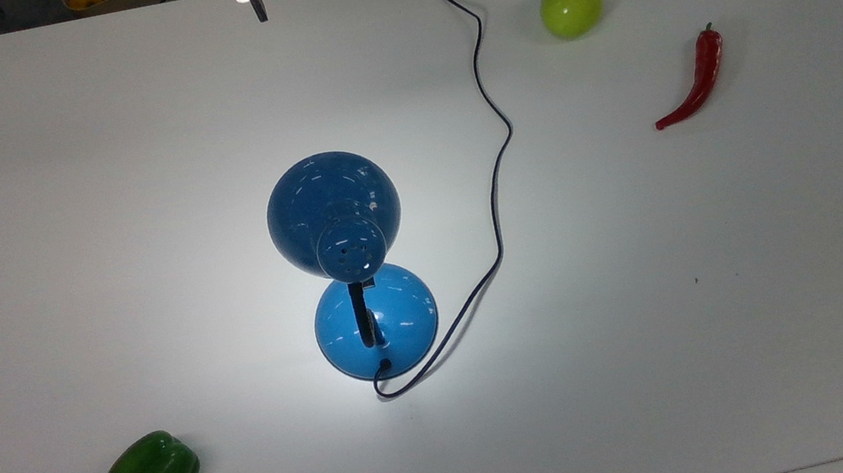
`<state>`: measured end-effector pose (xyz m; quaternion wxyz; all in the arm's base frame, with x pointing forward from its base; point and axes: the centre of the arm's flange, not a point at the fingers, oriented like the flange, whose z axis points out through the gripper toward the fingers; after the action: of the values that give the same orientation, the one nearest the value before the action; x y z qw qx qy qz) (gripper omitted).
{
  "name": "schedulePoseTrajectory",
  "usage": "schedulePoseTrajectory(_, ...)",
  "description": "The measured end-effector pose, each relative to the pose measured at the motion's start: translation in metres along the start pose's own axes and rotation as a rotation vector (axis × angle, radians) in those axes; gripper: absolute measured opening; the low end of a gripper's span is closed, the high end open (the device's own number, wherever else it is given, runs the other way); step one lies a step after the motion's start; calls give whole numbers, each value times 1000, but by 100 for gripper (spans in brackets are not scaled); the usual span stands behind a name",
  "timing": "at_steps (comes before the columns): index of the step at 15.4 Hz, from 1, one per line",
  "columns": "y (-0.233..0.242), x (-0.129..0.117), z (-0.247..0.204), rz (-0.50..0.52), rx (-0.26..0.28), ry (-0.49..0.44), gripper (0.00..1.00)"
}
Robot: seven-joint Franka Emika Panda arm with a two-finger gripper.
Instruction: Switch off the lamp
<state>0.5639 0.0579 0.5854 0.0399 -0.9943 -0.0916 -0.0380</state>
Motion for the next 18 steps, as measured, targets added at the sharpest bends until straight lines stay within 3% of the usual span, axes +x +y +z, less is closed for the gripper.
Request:
schedulePoseTrajectory(10, 0, 0, 4, -2, 1, -7, 97)
schedulePoseTrajectory(14, 1, 1, 5, -1, 1, -10, 55)
schedulePoseTrajectory(18, 1, 1, 7, -1, 2, -13, 49)
